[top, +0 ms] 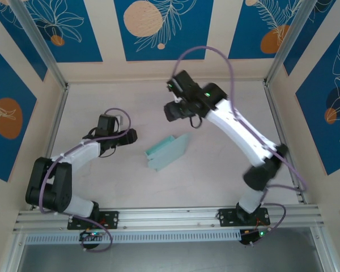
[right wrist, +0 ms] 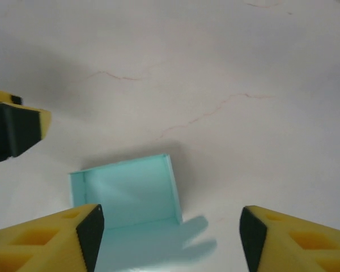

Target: Fold the paper box

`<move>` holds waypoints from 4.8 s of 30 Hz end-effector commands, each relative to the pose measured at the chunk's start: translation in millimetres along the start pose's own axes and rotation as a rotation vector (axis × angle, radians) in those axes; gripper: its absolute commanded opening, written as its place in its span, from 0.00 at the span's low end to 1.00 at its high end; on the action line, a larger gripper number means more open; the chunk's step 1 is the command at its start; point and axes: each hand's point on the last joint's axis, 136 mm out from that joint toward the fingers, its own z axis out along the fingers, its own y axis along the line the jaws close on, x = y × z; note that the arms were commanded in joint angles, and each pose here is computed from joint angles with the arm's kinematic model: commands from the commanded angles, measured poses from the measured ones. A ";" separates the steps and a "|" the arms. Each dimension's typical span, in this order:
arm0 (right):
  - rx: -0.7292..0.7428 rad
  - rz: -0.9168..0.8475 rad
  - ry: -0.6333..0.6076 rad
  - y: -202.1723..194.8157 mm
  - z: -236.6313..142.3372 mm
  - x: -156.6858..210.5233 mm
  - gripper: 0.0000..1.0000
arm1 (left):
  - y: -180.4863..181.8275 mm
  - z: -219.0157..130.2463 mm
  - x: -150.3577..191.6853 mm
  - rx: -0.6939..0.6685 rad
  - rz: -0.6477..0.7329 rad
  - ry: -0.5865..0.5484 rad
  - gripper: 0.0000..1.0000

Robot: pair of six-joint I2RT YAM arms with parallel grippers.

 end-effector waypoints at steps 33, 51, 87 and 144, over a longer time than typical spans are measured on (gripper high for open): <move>0.029 0.432 0.270 12.1 155.4 189.9 0.19 | -33.1 65.5 86.9 0.089 0.157 0.137 0.39; -0.210 0.354 0.215 8.2 212.2 100.6 0.19 | -63.5 53.1 146.8 0.163 0.100 0.116 0.31; -0.158 0.219 -0.026 -78.2 46.6 67.1 0.51 | -82.7 -89.1 -23.2 0.395 0.356 -0.237 0.86; -0.116 0.098 0.057 -29.2 152.5 96.5 0.32 | -126.9 23.1 -25.6 0.516 0.492 -0.255 0.26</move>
